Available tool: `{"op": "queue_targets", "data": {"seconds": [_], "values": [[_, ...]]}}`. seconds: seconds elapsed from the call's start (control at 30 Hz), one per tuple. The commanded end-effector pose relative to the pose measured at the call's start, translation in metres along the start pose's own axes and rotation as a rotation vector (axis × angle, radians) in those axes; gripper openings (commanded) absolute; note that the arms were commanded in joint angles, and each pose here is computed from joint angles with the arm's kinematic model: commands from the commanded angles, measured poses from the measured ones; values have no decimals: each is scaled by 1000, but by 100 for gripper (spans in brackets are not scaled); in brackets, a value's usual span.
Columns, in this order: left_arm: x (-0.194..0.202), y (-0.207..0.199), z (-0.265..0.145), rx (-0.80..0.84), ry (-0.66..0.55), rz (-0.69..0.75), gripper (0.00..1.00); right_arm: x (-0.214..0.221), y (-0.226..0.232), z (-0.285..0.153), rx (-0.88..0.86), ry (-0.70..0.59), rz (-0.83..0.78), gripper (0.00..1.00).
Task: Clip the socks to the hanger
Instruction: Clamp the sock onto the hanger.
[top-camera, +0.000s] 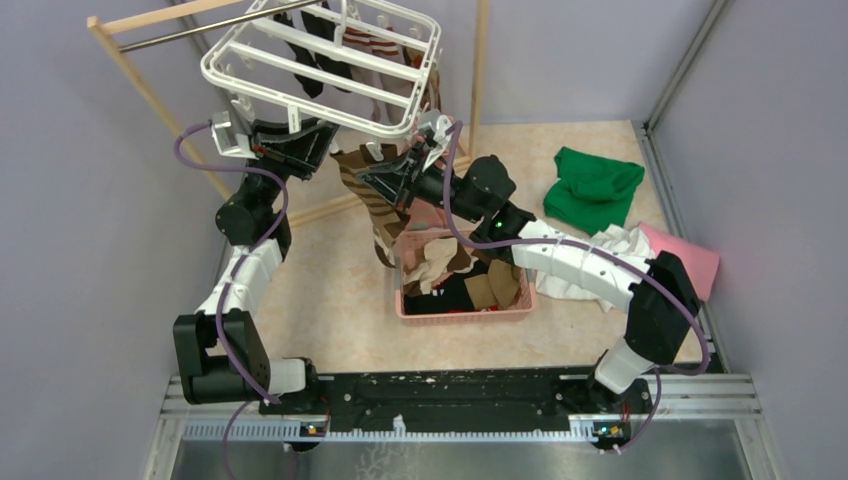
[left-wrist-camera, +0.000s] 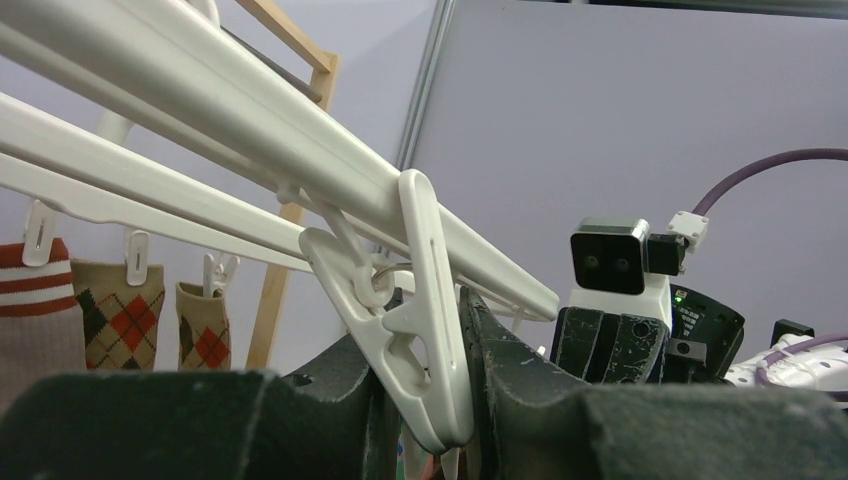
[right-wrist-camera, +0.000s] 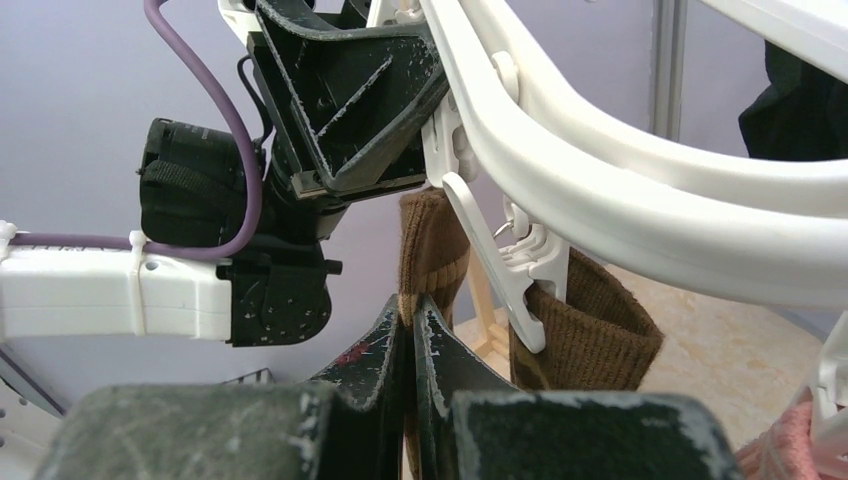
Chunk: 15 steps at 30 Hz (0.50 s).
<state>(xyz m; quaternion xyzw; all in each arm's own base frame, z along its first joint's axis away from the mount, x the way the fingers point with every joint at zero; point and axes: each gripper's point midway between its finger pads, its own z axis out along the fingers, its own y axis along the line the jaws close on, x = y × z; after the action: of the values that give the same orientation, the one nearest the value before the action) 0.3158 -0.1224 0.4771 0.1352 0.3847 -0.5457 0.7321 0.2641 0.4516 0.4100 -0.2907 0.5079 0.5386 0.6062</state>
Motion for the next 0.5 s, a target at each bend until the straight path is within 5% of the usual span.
{"op": "queue_targets", "data": {"seconds": [0.0, 0.47], "values": [[-17, -35, 2, 141, -68, 117, 4, -63, 26, 1, -55, -151, -56, 0], [-20, -35, 4, 150, -82, 121, 4, -61, 34, -4, -86, -139, -60, 0]]}}
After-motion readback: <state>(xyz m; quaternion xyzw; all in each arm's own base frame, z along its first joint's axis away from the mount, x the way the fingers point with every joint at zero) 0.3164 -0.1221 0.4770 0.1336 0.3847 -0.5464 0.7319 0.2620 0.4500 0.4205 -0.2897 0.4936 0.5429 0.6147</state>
